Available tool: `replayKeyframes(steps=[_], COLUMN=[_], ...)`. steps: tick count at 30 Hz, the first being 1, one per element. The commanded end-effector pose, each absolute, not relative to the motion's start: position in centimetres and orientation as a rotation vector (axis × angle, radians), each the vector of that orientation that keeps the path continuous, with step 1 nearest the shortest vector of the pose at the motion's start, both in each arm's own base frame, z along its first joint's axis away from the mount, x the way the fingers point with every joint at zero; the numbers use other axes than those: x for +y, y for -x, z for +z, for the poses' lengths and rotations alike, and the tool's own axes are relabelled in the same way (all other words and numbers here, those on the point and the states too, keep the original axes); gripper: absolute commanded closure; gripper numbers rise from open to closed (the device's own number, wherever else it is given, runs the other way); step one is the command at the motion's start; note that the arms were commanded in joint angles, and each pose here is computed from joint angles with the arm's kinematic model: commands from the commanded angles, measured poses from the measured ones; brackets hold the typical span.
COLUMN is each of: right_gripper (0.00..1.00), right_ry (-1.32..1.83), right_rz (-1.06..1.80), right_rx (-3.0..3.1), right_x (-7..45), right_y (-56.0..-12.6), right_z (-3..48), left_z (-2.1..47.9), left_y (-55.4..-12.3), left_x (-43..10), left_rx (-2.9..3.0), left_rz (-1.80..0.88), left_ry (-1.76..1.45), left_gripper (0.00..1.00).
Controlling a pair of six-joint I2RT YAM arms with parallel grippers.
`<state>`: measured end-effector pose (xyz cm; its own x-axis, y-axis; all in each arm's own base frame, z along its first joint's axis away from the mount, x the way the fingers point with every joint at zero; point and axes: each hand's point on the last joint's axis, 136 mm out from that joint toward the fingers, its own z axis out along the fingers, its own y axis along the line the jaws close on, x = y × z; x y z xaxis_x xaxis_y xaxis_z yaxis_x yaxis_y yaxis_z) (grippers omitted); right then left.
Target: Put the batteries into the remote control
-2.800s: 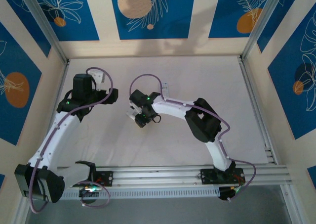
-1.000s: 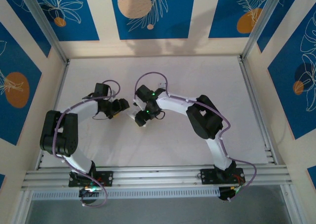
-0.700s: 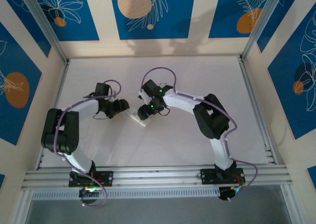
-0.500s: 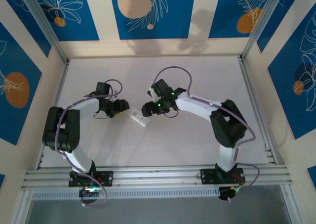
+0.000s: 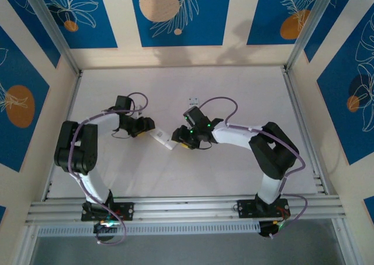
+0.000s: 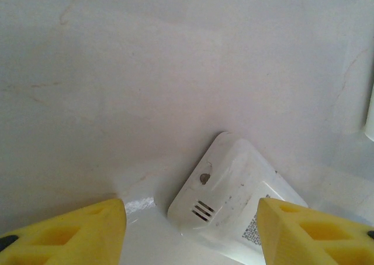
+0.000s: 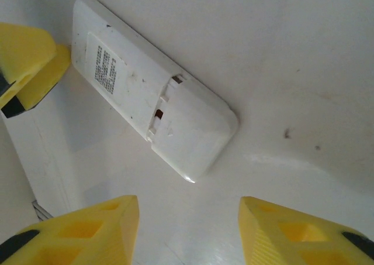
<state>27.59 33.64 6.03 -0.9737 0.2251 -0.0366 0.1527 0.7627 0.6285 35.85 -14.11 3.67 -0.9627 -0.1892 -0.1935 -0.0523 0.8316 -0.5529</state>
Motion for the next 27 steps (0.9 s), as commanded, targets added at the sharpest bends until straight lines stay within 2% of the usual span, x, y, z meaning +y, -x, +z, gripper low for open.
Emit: replayKeyframes(steps=[1,10,22,27], right_gripper=[0.55,0.61,0.62,0.68], right_ry=[-0.358,-0.376,-0.376,-0.397], right_rz=[1.078,1.060,1.050,1.032], right_rx=[2.851,2.881,2.896,2.924], right_x=[34.9,35.3,35.8,35.8], right_y=[-27.6,-27.9,-28.3,-28.2], right_z=[6.0,4.6,3.8,3.0], left_z=[4.1,3.8,3.7,3.5], left_y=[-36.2,-35.9,-35.6,-35.2], left_x=[-14.5,-14.6,-14.8,-14.8], left_rx=[2.761,2.767,2.766,2.766], left_rz=[-0.870,-0.885,-0.908,-0.911], left_ry=[0.144,0.141,0.130,0.130], left_gripper=[0.40,0.41,0.42,0.43])
